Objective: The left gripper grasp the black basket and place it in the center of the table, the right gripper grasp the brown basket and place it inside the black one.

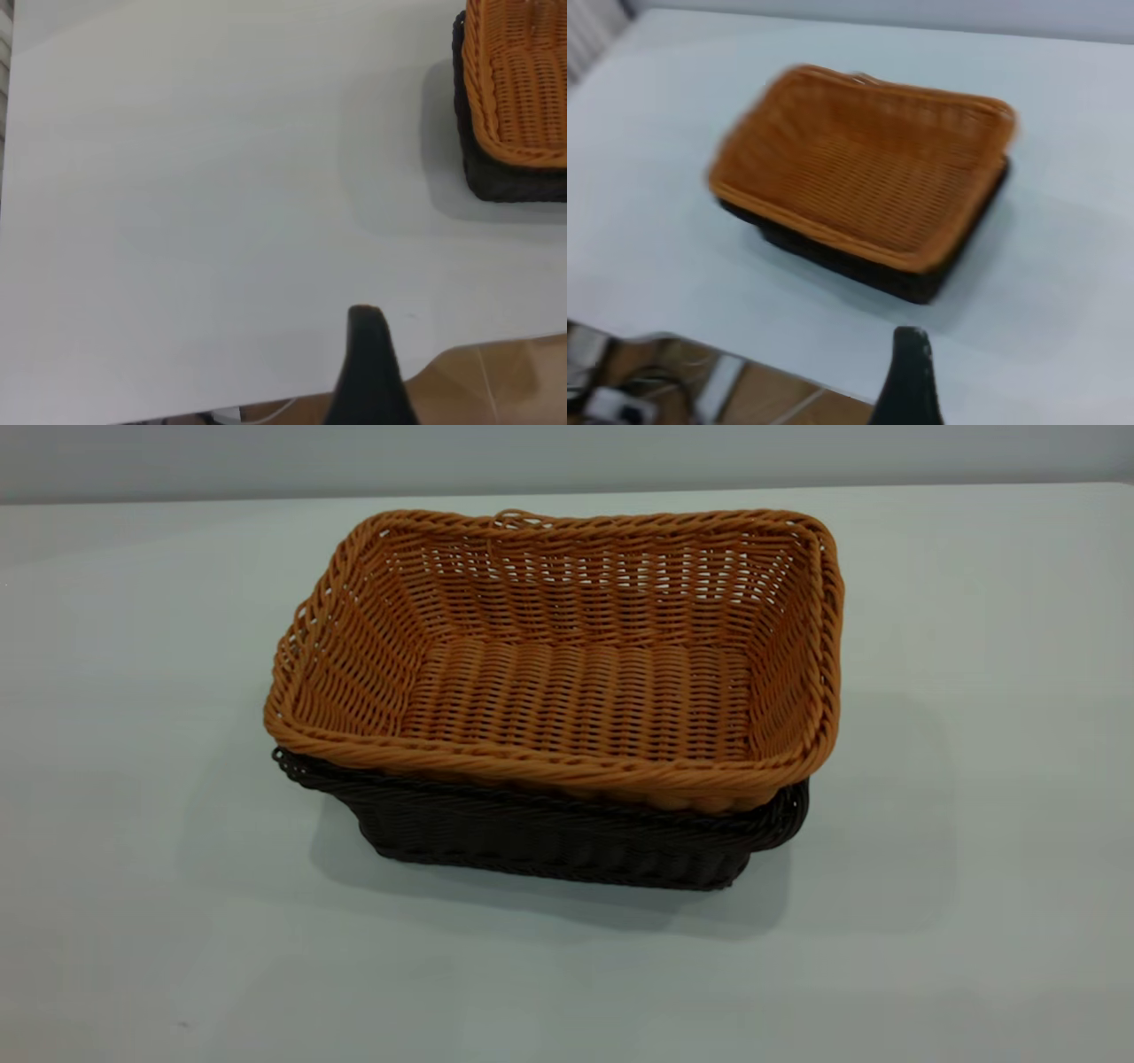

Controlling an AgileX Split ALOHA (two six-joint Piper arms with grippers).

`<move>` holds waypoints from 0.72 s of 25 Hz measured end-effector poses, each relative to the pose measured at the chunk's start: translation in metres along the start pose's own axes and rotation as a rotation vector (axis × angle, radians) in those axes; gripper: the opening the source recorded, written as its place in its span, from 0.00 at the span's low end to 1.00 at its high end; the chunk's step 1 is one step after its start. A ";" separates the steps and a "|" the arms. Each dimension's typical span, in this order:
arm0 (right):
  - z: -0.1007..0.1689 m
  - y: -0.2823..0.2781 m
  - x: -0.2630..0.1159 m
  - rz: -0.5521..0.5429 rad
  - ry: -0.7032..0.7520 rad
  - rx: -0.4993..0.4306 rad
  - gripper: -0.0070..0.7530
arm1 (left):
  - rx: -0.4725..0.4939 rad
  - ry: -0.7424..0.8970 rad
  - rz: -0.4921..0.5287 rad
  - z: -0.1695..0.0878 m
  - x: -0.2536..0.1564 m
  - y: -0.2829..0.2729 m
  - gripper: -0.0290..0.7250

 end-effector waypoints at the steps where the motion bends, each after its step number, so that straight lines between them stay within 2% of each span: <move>1: -0.002 -0.001 -0.005 -0.002 -0.008 -0.012 0.73 | 0.000 0.000 -0.008 0.000 -0.007 0.001 0.69; 10: -0.029 0.009 -0.047 -0.014 -0.062 -0.125 0.72 | 0.000 0.002 -0.010 -0.001 -0.062 0.028 0.69; 18: -0.045 0.029 -0.066 0.026 -0.061 -0.175 0.72 | 0.002 0.041 -0.044 -0.001 -0.069 0.035 0.69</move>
Point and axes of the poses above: a point on each arm's last joint axis where the gripper is mounted, y pointing out along that axis toward the gripper, z along the wrist's bending axis when the last joint is at zero, x = y × z, the point moved 8 cm from there along y, pointing out along that axis toward the gripper, and after that the axes turned 3 degrees about -y, right-handed, at the moved point
